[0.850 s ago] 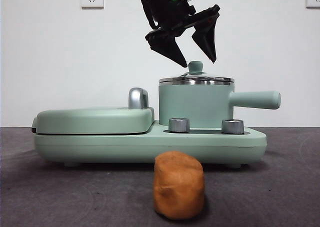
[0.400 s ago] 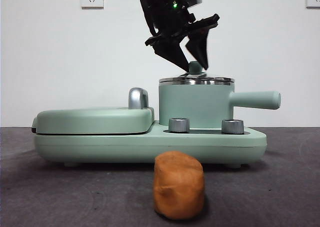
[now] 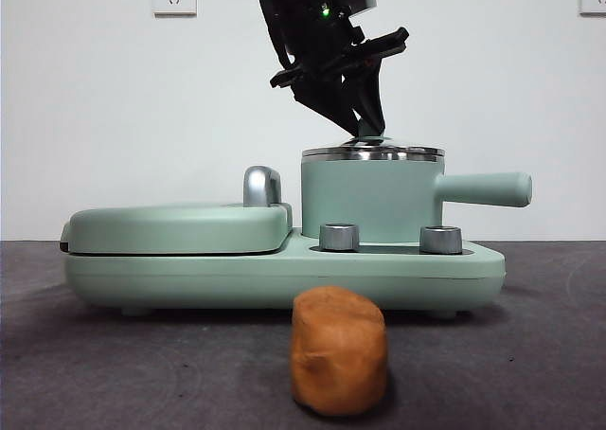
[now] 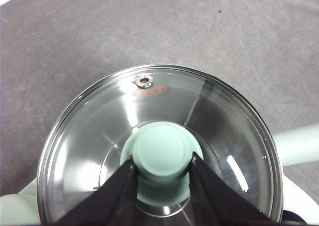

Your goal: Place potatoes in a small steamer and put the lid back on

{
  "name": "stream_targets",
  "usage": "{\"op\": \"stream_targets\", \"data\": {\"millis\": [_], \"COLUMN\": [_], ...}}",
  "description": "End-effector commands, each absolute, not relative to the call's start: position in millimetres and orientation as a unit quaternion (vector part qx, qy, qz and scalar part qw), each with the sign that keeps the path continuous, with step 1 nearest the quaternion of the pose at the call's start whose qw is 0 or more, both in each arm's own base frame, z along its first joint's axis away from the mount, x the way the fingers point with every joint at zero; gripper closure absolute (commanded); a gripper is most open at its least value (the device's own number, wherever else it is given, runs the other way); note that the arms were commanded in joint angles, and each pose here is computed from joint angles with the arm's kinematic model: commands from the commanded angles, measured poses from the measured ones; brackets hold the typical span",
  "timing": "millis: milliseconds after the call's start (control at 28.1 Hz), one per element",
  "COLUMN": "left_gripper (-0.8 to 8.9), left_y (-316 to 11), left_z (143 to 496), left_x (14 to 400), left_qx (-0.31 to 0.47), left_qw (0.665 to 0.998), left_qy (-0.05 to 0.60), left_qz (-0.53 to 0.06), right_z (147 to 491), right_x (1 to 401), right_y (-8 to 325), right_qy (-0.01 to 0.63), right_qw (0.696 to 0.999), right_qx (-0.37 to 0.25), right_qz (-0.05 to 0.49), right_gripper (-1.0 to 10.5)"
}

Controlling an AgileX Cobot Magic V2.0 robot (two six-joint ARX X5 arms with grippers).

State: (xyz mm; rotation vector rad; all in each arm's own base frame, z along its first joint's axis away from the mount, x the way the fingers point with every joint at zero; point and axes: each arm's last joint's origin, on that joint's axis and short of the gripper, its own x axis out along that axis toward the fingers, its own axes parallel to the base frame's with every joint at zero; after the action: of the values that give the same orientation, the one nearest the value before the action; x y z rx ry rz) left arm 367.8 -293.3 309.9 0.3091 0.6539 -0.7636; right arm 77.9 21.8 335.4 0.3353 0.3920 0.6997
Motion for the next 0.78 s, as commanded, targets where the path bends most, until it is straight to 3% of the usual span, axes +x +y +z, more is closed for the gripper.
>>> {"op": "stream_targets", "data": {"millis": [36, 107, 178, 677, 712, 783], "left_gripper": [7.55, 5.61, 5.02, 5.44, 5.75, 7.52], "left_y": [-298.2, -298.8, -299.5, -302.6, -302.8, -302.4], "left_z": [309.6, 310.8, 312.2, 306.0, 305.9, 305.8], "left_x": [373.2, 373.9, 374.8, 376.9, 377.1, 377.2], "left_qx": [0.143, 0.14, 0.128, 0.118, 0.118, 0.118], "left_qw": [0.868, 0.871, 0.875, 0.873, 0.873, 0.873], "left_qy": [0.3, 0.294, 0.289, 0.296, 0.295, 0.296], "left_qz": [-0.368, -0.368, -0.366, -0.369, -0.369, -0.369], "right_z": [340.3, 340.3, 340.3, 340.2, 340.2, 339.5], "right_x": [77.1, 77.1, 77.1, 77.1, 77.0, 76.8], "right_y": [22.0, 22.0, 22.0, 22.0, 22.0, 22.0], "right_qy": [0.183, 0.183, 0.183, 0.184, 0.184, 0.188], "right_qw": [0.907, 0.907, 0.907, 0.907, 0.907, 0.906], "right_qx": [0.164, 0.164, 0.164, 0.164, 0.164, 0.166], "right_qz": [0.341, 0.341, 0.341, 0.341, 0.341, 0.34], "right_gripper": [4.8, 4.8, 4.8, 4.8, 4.8, 4.8]}}
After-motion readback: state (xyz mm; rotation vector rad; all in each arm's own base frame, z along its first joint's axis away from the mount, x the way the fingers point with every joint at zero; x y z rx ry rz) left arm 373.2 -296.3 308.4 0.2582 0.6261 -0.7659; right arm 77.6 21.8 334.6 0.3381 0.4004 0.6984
